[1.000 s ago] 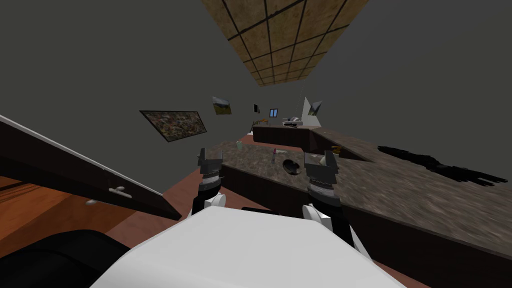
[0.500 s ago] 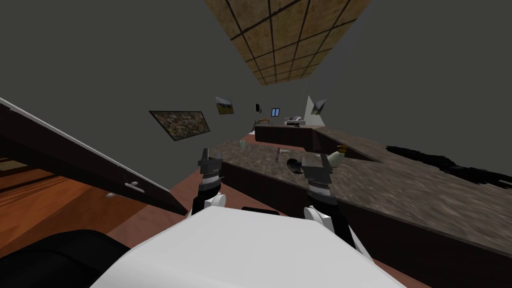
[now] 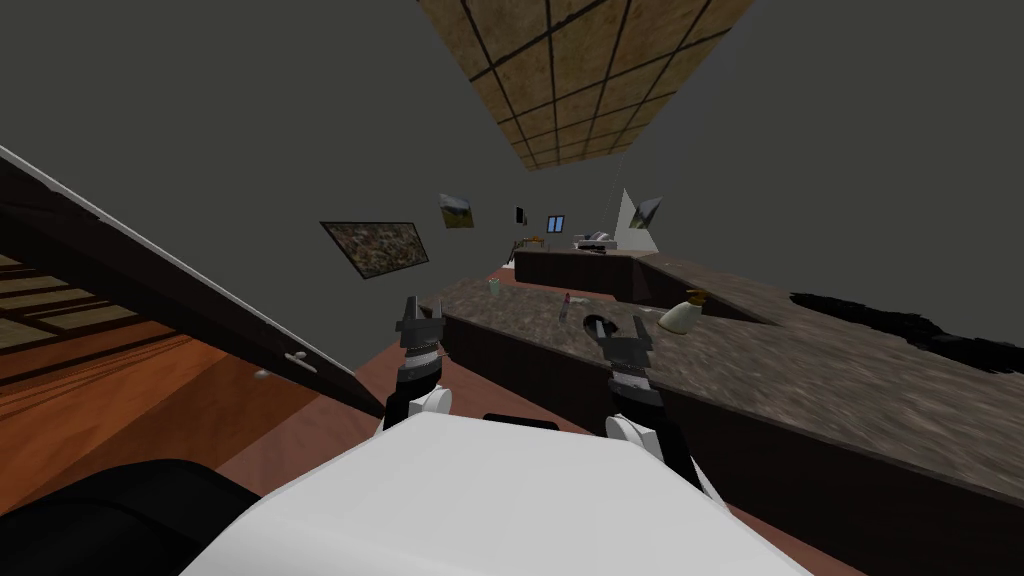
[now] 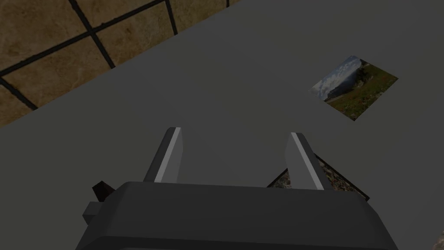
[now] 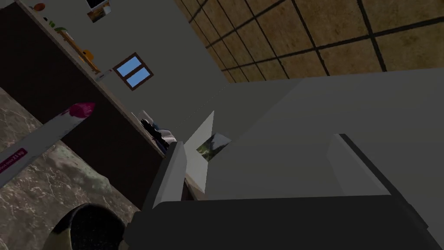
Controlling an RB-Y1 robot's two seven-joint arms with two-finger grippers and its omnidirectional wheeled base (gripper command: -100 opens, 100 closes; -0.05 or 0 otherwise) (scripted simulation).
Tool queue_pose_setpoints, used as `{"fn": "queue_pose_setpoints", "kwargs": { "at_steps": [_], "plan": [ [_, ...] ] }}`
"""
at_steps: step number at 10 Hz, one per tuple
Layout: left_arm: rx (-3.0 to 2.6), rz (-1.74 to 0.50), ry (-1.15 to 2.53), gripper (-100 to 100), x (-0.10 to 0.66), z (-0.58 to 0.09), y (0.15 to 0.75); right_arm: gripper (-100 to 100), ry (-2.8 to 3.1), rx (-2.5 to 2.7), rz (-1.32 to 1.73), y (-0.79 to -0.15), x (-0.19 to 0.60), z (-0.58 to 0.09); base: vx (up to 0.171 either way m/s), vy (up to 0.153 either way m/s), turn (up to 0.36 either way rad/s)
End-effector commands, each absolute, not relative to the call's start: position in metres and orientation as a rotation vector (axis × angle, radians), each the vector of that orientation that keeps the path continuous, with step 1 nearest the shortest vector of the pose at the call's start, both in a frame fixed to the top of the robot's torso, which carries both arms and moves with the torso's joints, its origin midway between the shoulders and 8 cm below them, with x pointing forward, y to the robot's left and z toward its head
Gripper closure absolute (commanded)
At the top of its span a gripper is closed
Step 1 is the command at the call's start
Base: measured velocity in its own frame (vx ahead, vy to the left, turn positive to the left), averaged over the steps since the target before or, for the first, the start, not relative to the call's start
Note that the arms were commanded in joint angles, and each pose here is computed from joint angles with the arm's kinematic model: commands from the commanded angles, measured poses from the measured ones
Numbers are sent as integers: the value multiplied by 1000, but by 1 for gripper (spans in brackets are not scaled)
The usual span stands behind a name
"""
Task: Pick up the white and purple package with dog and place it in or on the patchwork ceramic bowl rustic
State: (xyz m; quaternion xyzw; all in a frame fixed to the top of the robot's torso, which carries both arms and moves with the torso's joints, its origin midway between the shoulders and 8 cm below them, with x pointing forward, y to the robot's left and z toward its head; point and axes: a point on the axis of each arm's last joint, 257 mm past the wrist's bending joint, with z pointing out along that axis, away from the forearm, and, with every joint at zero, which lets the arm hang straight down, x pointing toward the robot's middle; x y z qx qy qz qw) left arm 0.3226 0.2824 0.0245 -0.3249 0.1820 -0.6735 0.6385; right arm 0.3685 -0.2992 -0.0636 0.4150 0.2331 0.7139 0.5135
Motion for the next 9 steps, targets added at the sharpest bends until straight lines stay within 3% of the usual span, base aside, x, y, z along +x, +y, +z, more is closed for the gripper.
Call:
{"fn": "queue_pose_setpoints", "kwargs": {
  "at_steps": [1,9],
  "plan": [
    [-742,-1537,415,0,323,24,282,-100,543,1085,1751,-305,375,-84,-71,114,57],
    [-742,-1537,416,0,323,24,282,-100,408,1403,1849,-335,393,-155,-30,85,50]
  ]
}}
